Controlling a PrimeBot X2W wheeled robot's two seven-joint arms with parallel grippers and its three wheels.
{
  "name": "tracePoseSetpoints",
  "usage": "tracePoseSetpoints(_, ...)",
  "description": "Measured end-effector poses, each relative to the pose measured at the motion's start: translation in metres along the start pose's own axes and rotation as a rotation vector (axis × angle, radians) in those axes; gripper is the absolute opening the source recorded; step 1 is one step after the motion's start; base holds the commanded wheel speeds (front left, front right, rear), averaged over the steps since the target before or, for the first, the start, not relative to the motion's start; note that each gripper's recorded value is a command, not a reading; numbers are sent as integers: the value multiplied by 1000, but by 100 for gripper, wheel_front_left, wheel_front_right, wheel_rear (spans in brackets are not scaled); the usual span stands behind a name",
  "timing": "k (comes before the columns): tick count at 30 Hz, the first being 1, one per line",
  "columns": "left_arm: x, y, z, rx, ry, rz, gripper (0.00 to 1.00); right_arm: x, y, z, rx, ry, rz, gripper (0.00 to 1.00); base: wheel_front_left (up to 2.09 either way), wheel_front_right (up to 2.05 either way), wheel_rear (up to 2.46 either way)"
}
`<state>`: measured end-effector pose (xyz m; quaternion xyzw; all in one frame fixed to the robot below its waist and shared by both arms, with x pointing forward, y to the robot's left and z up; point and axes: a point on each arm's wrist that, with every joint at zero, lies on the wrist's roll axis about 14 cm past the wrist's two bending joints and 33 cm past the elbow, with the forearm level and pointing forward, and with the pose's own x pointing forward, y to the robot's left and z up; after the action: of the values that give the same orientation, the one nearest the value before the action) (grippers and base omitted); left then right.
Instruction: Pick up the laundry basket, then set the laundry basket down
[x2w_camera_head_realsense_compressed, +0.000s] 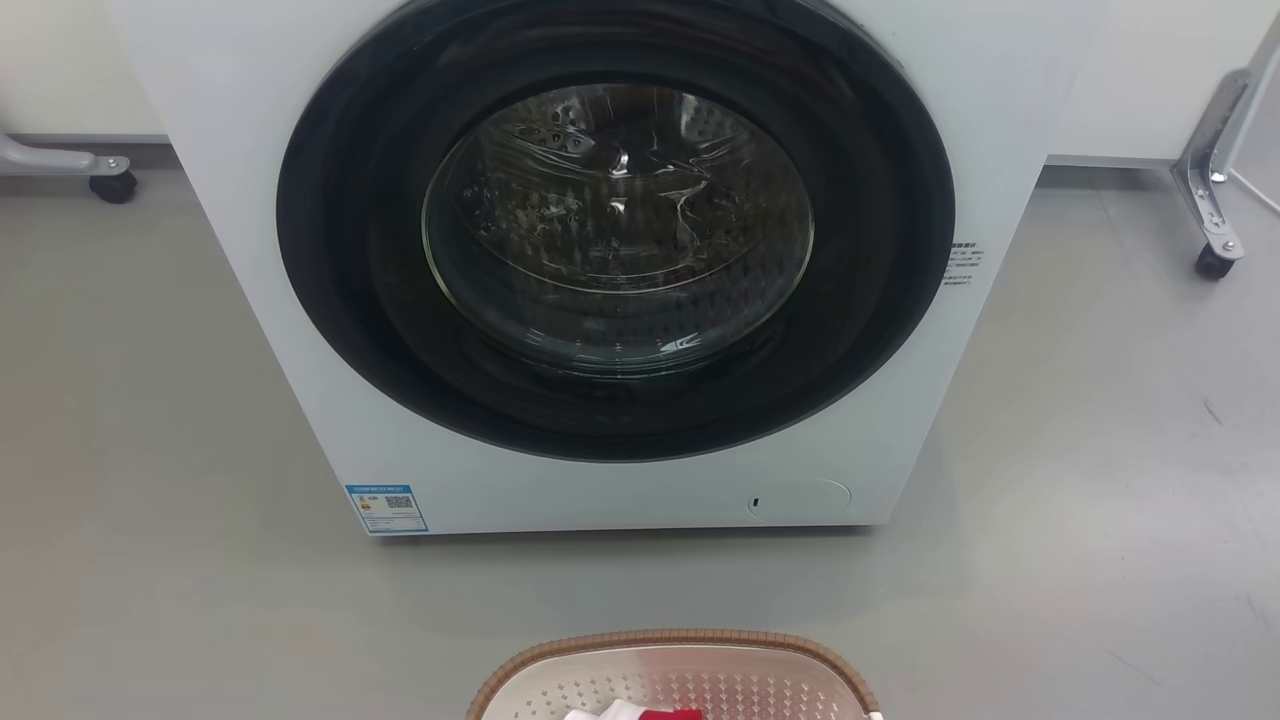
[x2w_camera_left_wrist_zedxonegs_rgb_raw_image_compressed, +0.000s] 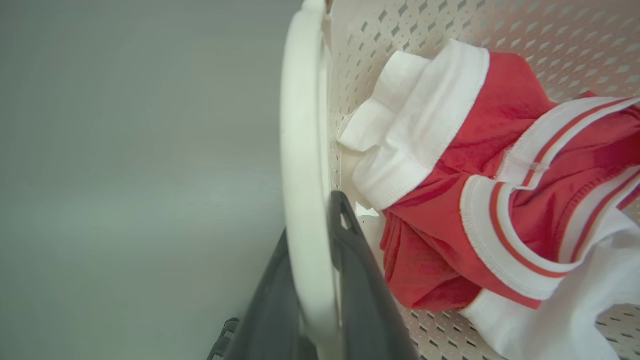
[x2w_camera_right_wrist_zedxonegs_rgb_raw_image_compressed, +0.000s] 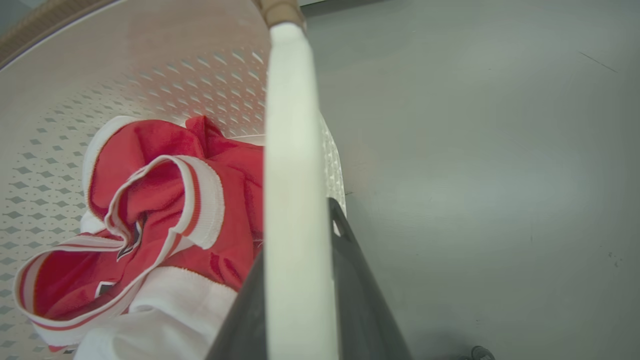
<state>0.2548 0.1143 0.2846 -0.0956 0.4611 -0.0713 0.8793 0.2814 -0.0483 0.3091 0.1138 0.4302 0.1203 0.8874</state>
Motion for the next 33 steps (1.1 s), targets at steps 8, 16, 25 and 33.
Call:
tracePoseSetpoints(8, 0, -1, 0, -1, 5, 3, 0, -1, -3, -4, 17, 6, -9, 0, 0, 0, 0)
tracePoseSetpoints(16, -1, 0, -1, -4, 5, 5, 0, -1, -2, -6, 17, 11, -8, 0, 0, 0, 0)
tracePoseSetpoints(25, -1, 0, -2, -3, 9, 4, 0, 0, -2, -7, 21, 14, -8, 0, 0, 0, 0)
tracePoseSetpoints(33, 0, -1, -3, 3, 13, 3, 0, 0, -2, -9, 24, 18, -9, 0, 0, 0, 0)
